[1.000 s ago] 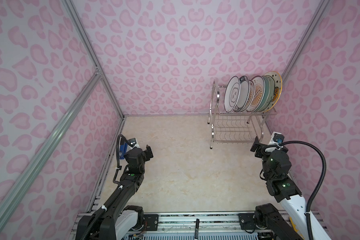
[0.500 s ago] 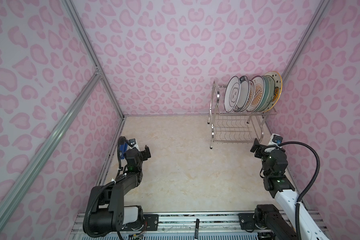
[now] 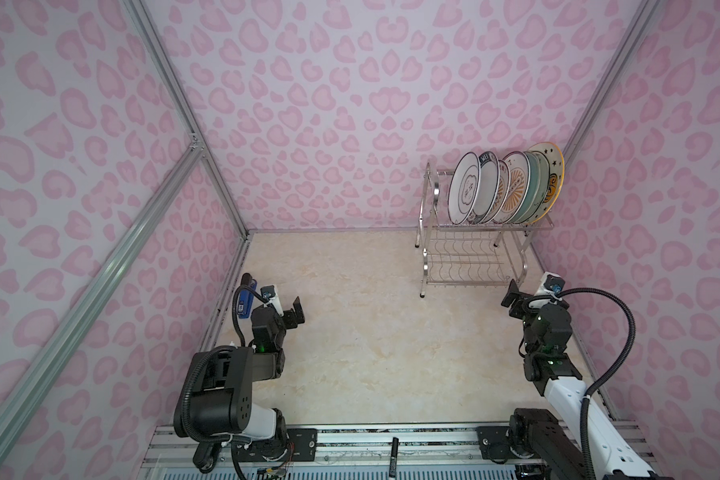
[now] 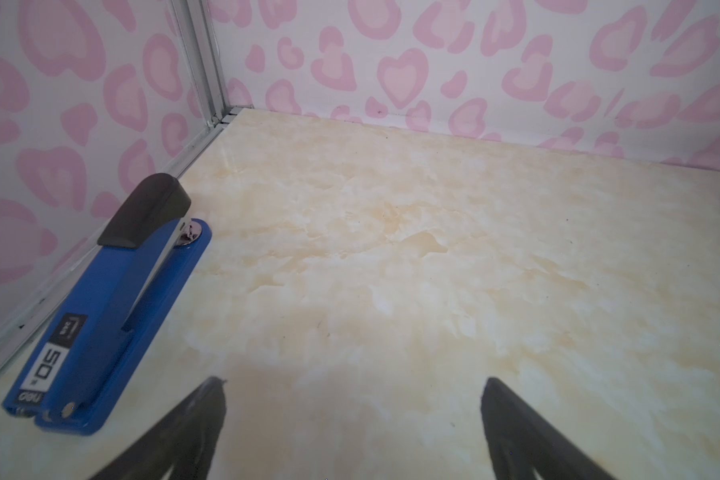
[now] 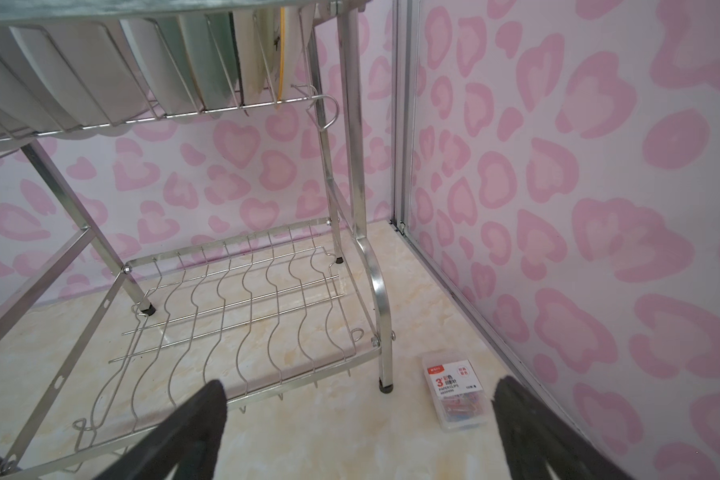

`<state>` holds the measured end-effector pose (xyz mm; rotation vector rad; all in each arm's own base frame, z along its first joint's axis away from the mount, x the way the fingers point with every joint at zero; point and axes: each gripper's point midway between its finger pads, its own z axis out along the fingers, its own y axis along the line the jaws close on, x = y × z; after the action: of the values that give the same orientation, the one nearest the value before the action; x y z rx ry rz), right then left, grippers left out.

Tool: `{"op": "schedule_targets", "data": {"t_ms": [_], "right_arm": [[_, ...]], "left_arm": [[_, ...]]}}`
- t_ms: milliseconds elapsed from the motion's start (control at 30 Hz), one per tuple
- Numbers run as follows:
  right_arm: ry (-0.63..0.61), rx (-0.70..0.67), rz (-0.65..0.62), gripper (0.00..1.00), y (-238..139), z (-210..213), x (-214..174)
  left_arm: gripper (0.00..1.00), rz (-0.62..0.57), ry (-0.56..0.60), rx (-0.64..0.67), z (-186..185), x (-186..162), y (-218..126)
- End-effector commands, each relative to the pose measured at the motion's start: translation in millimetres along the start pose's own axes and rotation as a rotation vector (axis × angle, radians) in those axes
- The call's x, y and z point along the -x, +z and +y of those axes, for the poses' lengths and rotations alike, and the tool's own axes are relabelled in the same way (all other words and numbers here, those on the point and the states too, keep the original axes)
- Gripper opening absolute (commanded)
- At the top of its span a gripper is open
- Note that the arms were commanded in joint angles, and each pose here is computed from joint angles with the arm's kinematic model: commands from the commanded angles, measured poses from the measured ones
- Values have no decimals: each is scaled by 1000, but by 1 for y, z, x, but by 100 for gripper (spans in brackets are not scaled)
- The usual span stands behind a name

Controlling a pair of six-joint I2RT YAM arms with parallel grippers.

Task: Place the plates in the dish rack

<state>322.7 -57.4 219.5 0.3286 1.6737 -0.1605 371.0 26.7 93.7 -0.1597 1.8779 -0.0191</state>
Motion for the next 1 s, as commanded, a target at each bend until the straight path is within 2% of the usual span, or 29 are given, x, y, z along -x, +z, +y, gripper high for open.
{"op": "schedule_targets", "data": {"t_ms": [0,333,633,967], "right_arm": [[21,39,-76,99,0,6,10],[3,18,-84,99,3,0,-13],[-36,76,1,99,28,14,-62],[-84,57,8,99,43,20,-93]], "left_arm": [[98,-120,-11,15,2,30,-2],[98,-97,14,-3,-5,29,4],[98,-92,17,0,-5,29,4],[98,-93,21,6,-4,29,5]]}}
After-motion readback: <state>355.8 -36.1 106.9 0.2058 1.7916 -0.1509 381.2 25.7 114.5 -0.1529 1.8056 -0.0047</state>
